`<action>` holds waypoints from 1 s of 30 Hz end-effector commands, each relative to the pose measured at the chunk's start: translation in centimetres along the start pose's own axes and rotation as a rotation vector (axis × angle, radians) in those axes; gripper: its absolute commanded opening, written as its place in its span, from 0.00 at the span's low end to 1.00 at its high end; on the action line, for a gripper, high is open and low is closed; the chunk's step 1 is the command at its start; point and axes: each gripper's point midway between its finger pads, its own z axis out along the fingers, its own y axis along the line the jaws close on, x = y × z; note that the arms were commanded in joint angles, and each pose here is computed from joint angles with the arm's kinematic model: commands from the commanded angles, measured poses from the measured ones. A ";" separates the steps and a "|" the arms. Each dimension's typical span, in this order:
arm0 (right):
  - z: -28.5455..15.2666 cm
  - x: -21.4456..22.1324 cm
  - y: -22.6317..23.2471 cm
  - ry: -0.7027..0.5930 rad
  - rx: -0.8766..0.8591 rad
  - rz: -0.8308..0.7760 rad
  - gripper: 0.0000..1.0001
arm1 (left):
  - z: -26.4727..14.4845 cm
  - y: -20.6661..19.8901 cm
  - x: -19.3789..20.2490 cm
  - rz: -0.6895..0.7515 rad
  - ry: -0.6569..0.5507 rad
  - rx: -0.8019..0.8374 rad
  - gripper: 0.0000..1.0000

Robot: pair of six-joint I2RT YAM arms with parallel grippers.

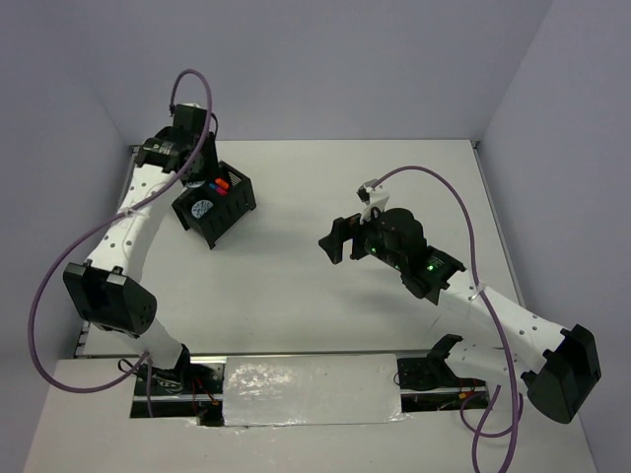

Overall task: Sort the stationery into containers
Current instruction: Place the stationery in the storage box.

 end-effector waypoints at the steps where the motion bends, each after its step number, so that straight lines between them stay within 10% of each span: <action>1: -0.2 -1.8 0.3 -0.047 -0.009 0.000 1.00 | -1.6 1.2 -2.2 -0.191 -0.030 0.124 0.00; 11: -0.5 -1.8 0.5 -0.039 -0.013 0.001 1.00 | 1.3 0.0 0.5 -0.399 0.150 0.376 0.00; 30: -0.4 -1.0 0.7 -0.013 -0.028 0.002 1.00 | 4.2 0.7 3.5 -0.403 0.237 0.308 0.00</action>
